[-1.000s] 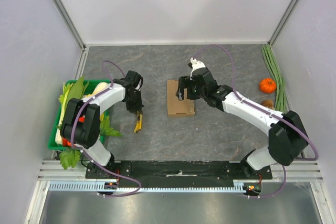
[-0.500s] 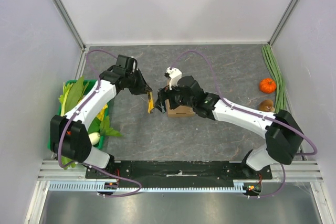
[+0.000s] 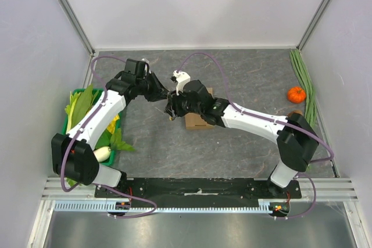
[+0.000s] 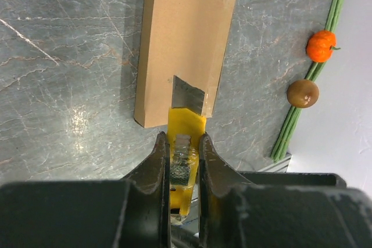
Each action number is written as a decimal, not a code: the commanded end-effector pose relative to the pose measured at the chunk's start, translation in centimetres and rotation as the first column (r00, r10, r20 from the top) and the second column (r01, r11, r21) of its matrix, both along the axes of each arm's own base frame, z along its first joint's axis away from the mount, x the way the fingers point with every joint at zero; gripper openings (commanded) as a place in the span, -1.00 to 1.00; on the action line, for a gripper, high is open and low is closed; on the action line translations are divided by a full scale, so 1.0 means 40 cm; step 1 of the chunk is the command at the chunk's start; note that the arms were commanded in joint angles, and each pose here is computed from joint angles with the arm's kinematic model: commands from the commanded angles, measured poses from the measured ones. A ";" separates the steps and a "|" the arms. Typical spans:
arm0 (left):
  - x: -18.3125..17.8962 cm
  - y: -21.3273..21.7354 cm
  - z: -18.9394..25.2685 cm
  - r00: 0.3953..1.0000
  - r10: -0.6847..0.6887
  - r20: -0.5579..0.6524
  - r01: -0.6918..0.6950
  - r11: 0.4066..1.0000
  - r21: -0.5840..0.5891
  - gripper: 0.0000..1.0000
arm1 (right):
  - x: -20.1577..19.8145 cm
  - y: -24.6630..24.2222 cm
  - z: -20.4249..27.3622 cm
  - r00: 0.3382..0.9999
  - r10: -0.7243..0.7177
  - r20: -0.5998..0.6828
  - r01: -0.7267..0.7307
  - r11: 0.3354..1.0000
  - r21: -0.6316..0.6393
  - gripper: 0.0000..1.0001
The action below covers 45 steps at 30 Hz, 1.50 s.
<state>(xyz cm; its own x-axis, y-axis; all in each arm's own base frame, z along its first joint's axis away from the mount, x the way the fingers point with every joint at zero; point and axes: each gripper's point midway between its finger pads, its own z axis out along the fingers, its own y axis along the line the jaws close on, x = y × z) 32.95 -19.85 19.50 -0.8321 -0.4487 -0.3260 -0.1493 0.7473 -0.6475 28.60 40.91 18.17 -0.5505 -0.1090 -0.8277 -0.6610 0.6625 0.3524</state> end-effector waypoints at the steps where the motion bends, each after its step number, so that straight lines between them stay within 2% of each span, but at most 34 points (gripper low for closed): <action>1: 0.008 -0.010 0.105 0.996 0.006 0.092 0.000 0.998 -0.068 -0.94 | 0.024 0.033 0.047 1.000 -0.019 0.005 0.019 0.998 0.056 -0.16; 3: 0.009 -0.002 0.106 0.995 0.007 0.099 -0.001 0.998 -0.062 -0.89 | 0.024 0.040 0.054 1.000 -0.021 -0.008 0.021 0.997 0.070 -0.45; 4: 0.009 0.002 0.111 0.994 0.003 0.111 0.003 0.998 -0.056 -0.86 | 0.023 0.037 0.055 1.000 -0.025 -0.011 0.026 0.997 0.072 -0.71; 5: 0.009 0.004 0.113 0.993 -0.002 0.119 0.008 0.999 -0.052 -0.82 | 0.021 0.036 0.057 1.000 -0.027 -0.012 0.027 0.997 0.074 -0.81; 7: 0.009 -0.001 0.142 0.980 -0.050 0.190 0.059 0.997 -0.045 -0.55 | 0.020 0.026 0.075 0.999 -0.042 -0.009 0.043 0.995 0.089 -1.00; 8: 0.006 -0.002 0.149 0.976 -0.067 0.209 0.077 0.996 -0.040 -0.43 | 0.021 0.022 0.084 0.999 -0.041 -0.008 0.042 0.994 0.097 -1.00; 9: 0.006 -0.001 0.160 0.970 -0.081 0.230 0.090 0.995 -0.032 -0.22 | 0.016 0.020 0.096 0.999 -0.031 -0.008 0.031 0.994 0.108 -1.00; 12: -0.015 -0.009 0.191 0.943 -0.158 0.293 0.171 0.985 -0.020 0.17 | 0.007 0.008 0.134 1.000 -0.015 -0.011 0.016 0.989 0.149 -1.00; 15: -0.035 -0.012 0.227 0.918 -0.190 0.349 0.211 0.977 -0.022 0.31 | -0.001 -0.010 0.170 1.000 -0.015 -0.007 0.016 0.983 0.181 -1.00; 23: -0.102 -0.023 0.318 0.832 -0.297 0.468 0.339 0.941 -0.005 0.37 | 0.004 -0.078 0.254 0.999 -0.045 -0.007 0.046 0.962 0.270 -1.00; 27: -0.133 -0.045 0.381 0.754 -0.346 0.558 0.427 0.904 -0.018 0.38 | -0.002 -0.121 0.319 1.000 -0.022 0.011 0.017 0.944 0.328 -1.00; 28: -0.132 -0.052 0.408 0.724 -0.346 0.597 0.444 0.896 -0.019 0.38 | -0.028 -0.117 0.336 0.999 0.053 0.006 -0.052 0.935 0.350 -1.00; 31: -0.190 -0.096 0.487 0.585 -0.414 0.697 0.617 0.785 -0.051 0.38 | -0.042 -0.141 0.401 0.989 0.146 0.016 -0.139 0.900 0.412 -1.00; 35: -0.223 -0.114 0.557 0.501 -0.432 0.750 0.710 0.701 -0.071 0.38 | -0.066 -0.168 0.477 0.972 0.232 0.046 -0.227 0.857 0.462 -1.00; 39: -0.211 -0.114 0.571 0.510 -0.429 0.745 0.730 0.674 -0.111 0.38 | -0.095 -0.183 0.536 0.952 0.298 0.062 -0.289 0.820 0.494 -1.00; 43: -0.207 -0.109 0.561 0.492 -0.470 0.733 0.773 0.623 -0.120 0.38 | -0.121 -0.198 0.568 0.936 0.339 0.096 -0.339 0.796 0.500 -1.00; 45: -0.197 -0.101 0.556 0.501 -0.477 0.722 0.767 0.632 -0.115 0.37 | -0.129 -0.206 0.575 0.932 0.349 0.102 -0.351 0.791 0.501 -1.00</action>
<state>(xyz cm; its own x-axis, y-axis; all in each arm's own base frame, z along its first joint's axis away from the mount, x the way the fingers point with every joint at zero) 25.89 -24.14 40.50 -0.6309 -0.1312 -0.7647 0.7335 0.2203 -0.6430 26.25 33.58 36.20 -0.6212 0.1283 -0.7731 -0.7349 0.2472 0.6315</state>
